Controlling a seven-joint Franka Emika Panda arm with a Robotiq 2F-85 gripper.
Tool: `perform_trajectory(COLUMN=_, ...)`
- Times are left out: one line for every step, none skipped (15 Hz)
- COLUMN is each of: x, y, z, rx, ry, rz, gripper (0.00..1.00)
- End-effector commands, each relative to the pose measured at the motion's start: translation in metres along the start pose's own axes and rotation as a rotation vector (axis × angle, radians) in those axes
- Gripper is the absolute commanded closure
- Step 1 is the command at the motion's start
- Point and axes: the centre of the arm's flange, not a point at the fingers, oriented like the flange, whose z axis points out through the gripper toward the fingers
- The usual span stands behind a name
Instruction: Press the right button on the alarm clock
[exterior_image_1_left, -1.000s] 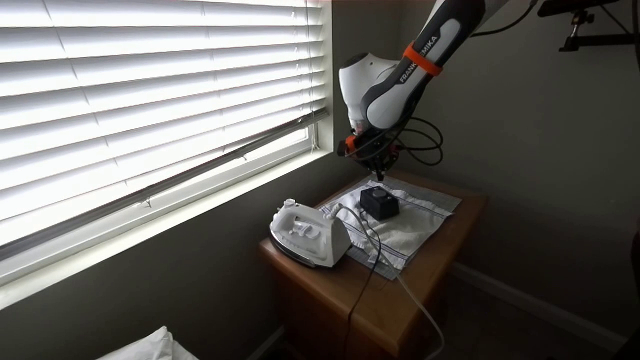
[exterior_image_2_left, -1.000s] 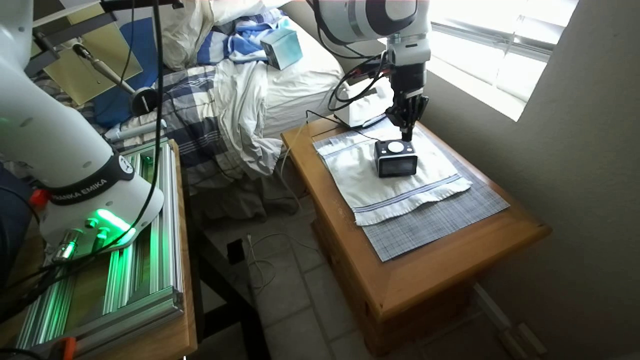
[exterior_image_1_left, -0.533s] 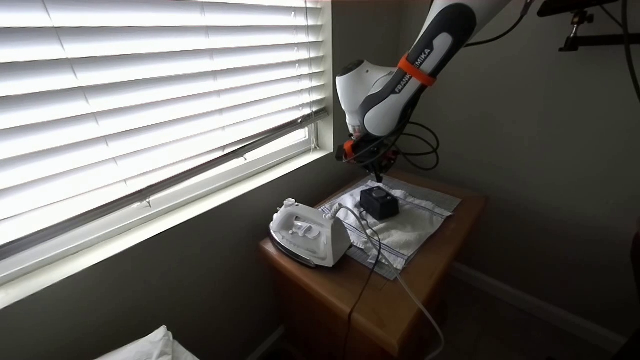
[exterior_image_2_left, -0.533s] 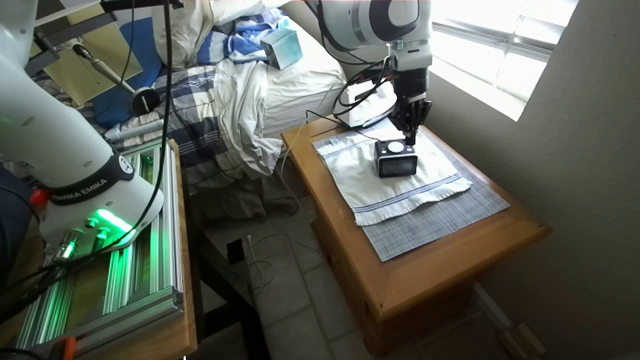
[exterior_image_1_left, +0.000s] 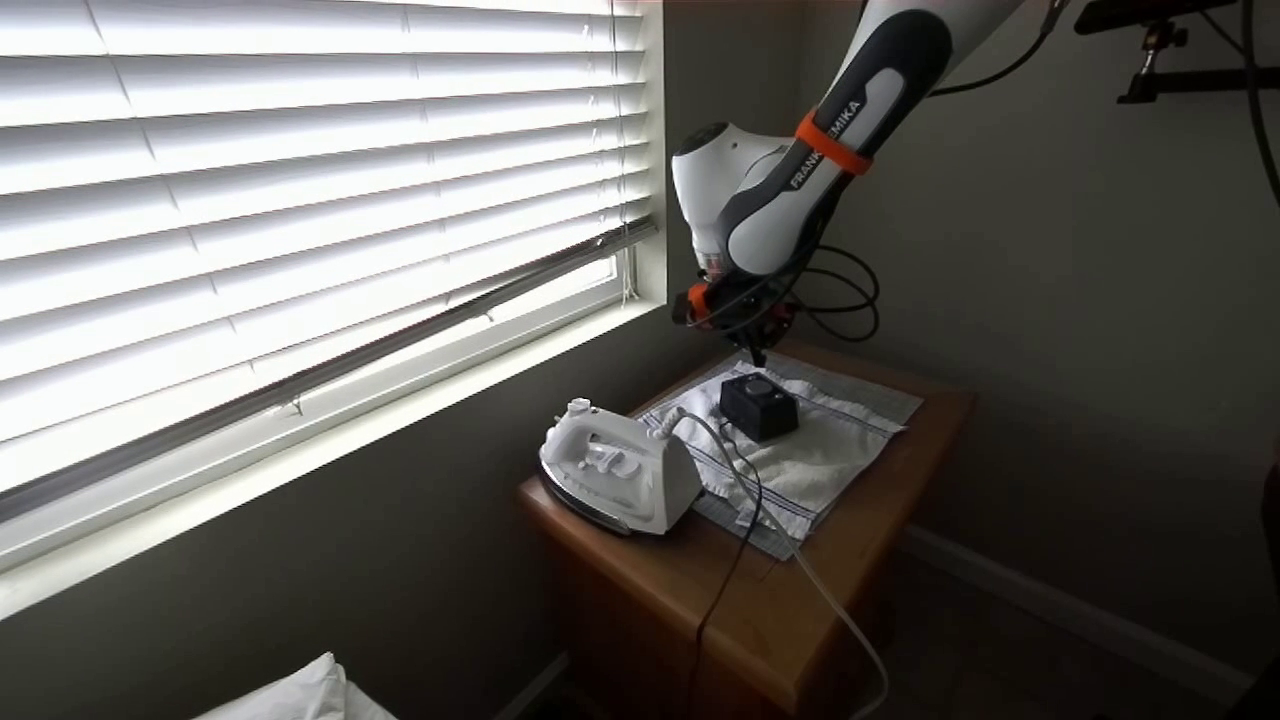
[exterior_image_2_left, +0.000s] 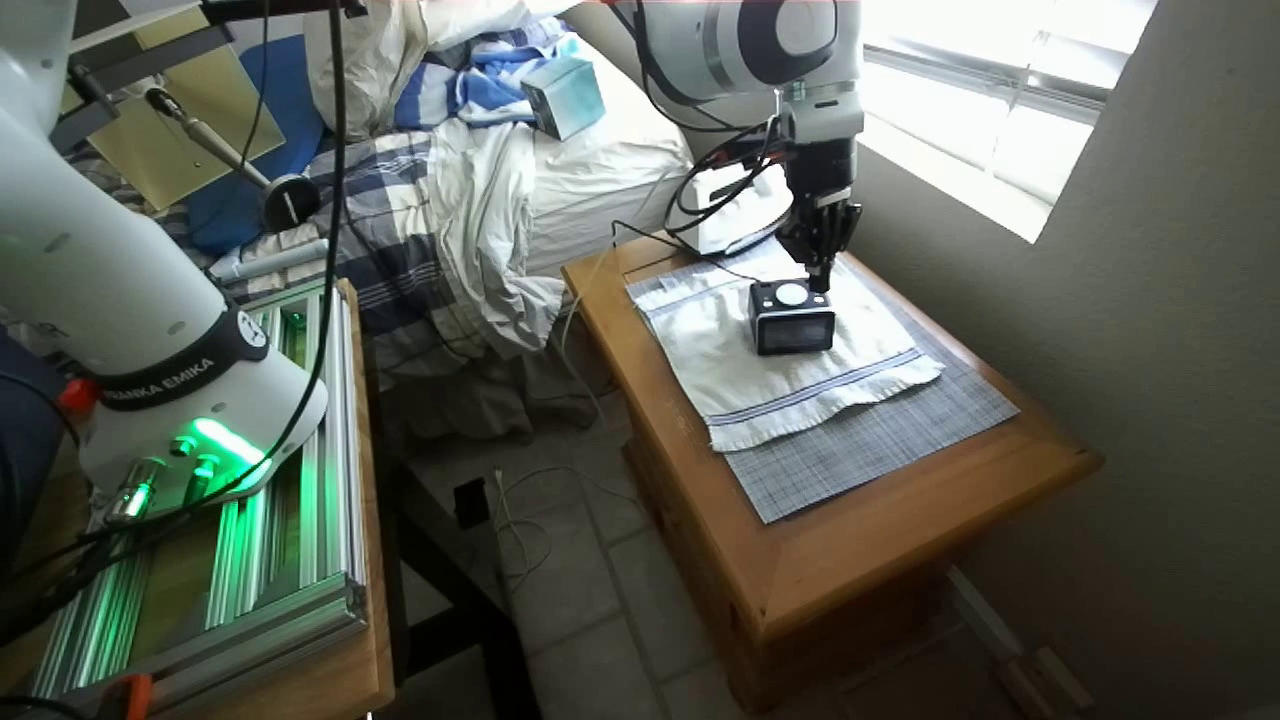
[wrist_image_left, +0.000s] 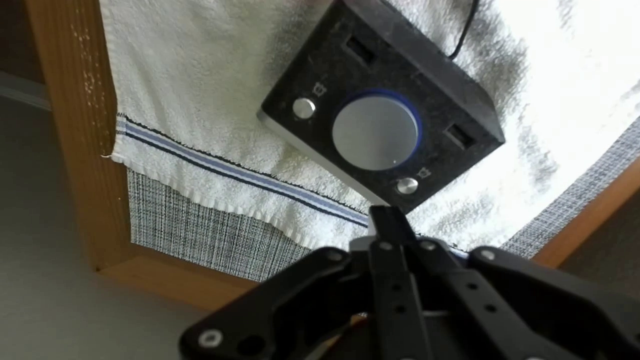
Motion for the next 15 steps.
perform_trajectory(x=-0.002, y=-0.008, z=0.005, rx=-0.012, ry=-0.006, rz=0.005, gripper=1.0)
perform_trajectory(x=-0.002, y=-0.008, z=0.006, rx=-0.014, ry=-0.006, rz=0.008, gripper=1.0)
perform_trajectory(x=-0.003, y=-0.009, z=0.008, rx=-0.019, ry=-0.006, rz=0.009, gripper=1.0)
perform_trajectory(x=-0.004, y=-0.01, z=0.01, rx=-0.024, ry=-0.007, rz=0.009, gripper=1.0)
perform_trajectory(x=-0.005, y=-0.01, z=0.011, rx=-0.025, ry=-0.007, rz=0.01, gripper=1.0)
perform_trajectory(x=-0.005, y=-0.012, z=0.012, rx=-0.027, ry=-0.004, rz=0.015, gripper=1.0)
perform_trajectory(x=-0.005, y=-0.013, z=0.012, rx=-0.028, ry=-0.003, rz=0.017, gripper=1.0)
perform_trajectory(x=-0.006, y=-0.014, z=0.013, rx=-0.032, ry=-0.002, rz=0.02, gripper=1.0)
perform_trajectory(x=-0.008, y=-0.016, z=0.013, rx=-0.032, ry=-0.003, rz=0.017, gripper=1.0)
perform_trajectory(x=-0.009, y=-0.017, z=0.013, rx=-0.035, ry=0.0, rz=0.018, gripper=1.0)
perform_trajectory(x=-0.01, y=-0.019, z=0.013, rx=-0.035, ry=0.0, rz=0.017, gripper=1.0)
perform_trajectory(x=-0.011, y=-0.02, z=0.014, rx=-0.038, ry=0.002, rz=0.015, gripper=1.0)
perform_trajectory(x=-0.012, y=-0.021, z=0.014, rx=-0.04, ry=0.008, rz=0.018, gripper=1.0)
perform_trajectory(x=-0.013, y=-0.022, z=0.014, rx=-0.045, ry=0.009, rz=0.019, gripper=1.0)
perform_trajectory(x=-0.014, y=-0.023, z=0.014, rx=-0.05, ry=0.012, rz=0.02, gripper=1.0)
